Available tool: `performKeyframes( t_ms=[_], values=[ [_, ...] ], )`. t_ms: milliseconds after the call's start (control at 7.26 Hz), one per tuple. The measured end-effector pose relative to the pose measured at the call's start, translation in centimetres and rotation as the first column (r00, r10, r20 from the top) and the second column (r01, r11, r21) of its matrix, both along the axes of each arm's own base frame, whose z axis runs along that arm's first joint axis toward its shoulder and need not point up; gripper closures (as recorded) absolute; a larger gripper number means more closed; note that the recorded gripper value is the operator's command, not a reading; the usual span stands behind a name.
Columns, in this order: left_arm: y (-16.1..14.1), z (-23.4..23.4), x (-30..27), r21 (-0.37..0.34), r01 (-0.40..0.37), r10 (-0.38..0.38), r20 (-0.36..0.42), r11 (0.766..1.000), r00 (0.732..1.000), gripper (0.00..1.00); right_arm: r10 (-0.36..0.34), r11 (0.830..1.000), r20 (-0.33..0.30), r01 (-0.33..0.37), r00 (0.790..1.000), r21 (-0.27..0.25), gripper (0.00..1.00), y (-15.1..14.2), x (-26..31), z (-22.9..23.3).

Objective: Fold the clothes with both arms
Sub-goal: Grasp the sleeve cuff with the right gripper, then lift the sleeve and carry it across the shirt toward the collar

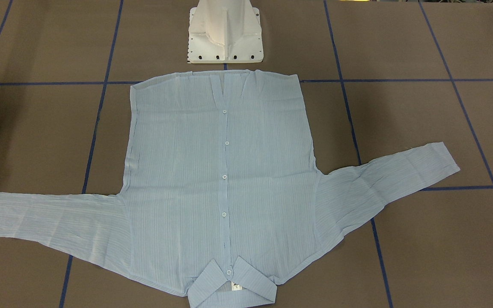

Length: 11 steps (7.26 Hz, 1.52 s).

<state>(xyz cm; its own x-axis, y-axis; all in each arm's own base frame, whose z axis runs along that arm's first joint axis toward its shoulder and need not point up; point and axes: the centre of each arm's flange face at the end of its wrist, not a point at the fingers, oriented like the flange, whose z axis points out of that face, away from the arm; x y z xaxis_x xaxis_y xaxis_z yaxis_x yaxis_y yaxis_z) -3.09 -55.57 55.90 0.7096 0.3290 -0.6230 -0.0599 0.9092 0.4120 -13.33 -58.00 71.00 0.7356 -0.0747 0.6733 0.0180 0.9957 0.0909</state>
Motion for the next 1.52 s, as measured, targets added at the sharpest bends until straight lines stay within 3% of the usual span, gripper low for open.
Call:
performKeyframes(
  t_ms=[276, 413, 1102, 1240, 1516],
  values=[
    [-0.1, -0.1, 0.0, 0.002, 0.0, 0.0, 0.001, 1.0, 1.0, 0.01, 0.0, 1.0, 0.0, 0.0, 1.0, -0.004, 0.74, 0.0, 0.0, 0.0],
    [-0.2, -0.1, 0.0, 0.002, 0.001, -0.001, 0.001, 1.0, 1.0, 0.01, -0.001, 1.0, 0.001, 0.001, 1.0, -0.006, 0.8, 0.0, 0.0, 0.0],
    [-0.3, 0.0, 0.0, 0.001, 0.002, -0.002, 0.001, 1.0, 1.0, 0.01, -0.008, 1.0, 0.029, 0.008, 1.0, 0.003, 0.9, -0.6, -0.3, -1.4],
    [-0.3, 0.1, 0.0, 0.001, 0.002, -0.002, 0.001, 1.0, 1.0, 0.01, -0.002, 1.0, 0.054, 0.002, 0.999, 0.006, 1.0, -0.9, 0.4, -2.3],
    [-0.4, 0.1, 0.0, 0.001, 0.002, -0.002, 0.001, 1.0, 1.0, 0.01, 0.015, 1.0, 0.116, -0.017, 0.993, 0.019, 1.0, -1.9, 2.3, -7.1]
  ],
)
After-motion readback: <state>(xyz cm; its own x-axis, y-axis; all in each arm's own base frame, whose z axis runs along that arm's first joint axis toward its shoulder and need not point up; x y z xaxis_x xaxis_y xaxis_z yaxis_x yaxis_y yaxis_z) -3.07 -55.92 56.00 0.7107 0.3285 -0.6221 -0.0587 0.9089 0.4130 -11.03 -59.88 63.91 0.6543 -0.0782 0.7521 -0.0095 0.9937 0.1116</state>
